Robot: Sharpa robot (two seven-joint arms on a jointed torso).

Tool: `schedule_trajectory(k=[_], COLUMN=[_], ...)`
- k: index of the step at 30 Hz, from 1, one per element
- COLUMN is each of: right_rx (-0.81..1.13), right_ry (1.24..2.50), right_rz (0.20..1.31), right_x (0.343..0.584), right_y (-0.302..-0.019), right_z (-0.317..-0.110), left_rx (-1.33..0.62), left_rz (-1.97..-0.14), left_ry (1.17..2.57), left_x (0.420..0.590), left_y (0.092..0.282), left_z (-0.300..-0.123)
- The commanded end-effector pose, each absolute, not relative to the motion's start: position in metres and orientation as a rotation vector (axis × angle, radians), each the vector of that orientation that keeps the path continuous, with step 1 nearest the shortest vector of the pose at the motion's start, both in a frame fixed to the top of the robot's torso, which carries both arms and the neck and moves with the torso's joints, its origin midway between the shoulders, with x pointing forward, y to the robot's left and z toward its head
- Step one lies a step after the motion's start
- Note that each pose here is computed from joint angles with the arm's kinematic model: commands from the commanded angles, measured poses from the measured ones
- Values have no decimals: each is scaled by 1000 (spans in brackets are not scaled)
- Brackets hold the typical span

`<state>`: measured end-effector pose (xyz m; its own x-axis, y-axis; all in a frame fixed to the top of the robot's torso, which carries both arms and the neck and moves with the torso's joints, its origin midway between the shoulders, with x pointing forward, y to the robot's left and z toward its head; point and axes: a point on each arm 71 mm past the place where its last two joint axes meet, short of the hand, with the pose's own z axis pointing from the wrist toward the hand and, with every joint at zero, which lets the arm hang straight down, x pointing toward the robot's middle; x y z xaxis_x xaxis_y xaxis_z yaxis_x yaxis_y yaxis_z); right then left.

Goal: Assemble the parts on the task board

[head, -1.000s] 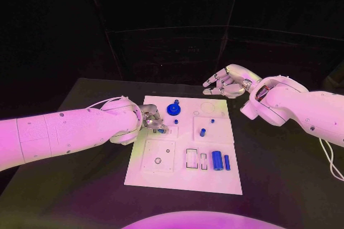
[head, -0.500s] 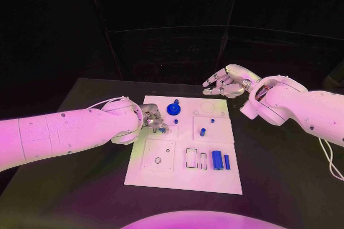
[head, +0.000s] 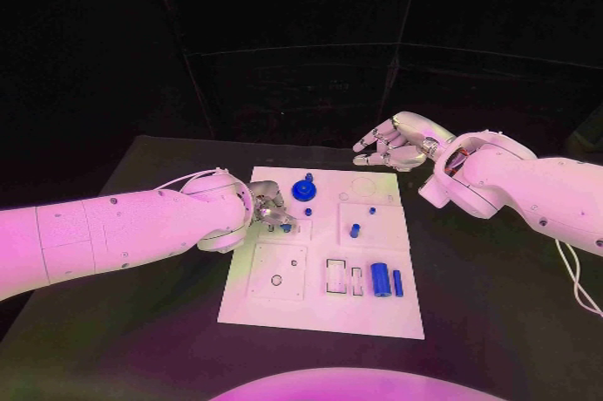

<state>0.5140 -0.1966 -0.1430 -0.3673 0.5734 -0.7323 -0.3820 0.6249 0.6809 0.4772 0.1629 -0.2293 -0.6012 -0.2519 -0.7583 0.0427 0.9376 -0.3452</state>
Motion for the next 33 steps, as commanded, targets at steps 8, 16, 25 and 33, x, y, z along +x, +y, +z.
schedule_trajectory(k=[8,16,25,33], right_rx=[146,145,144,144], right_ry=[1679,1683,1683,1685], right_rz=[1019,1019,1020,1018], right_x=[514,514,514,514], right_y=[-195,-195,-195,-196], right_z=[-143,-143,-143,-143], left_rx=[-101,-96,-95,-99], left_rz=[-387,-379,-378,-379], left_ry=[2232,2245,2245,2240], left_x=[477,477,477,478], left_y=[164,167,166,166], left_z=[-232,-233,-233,-233])
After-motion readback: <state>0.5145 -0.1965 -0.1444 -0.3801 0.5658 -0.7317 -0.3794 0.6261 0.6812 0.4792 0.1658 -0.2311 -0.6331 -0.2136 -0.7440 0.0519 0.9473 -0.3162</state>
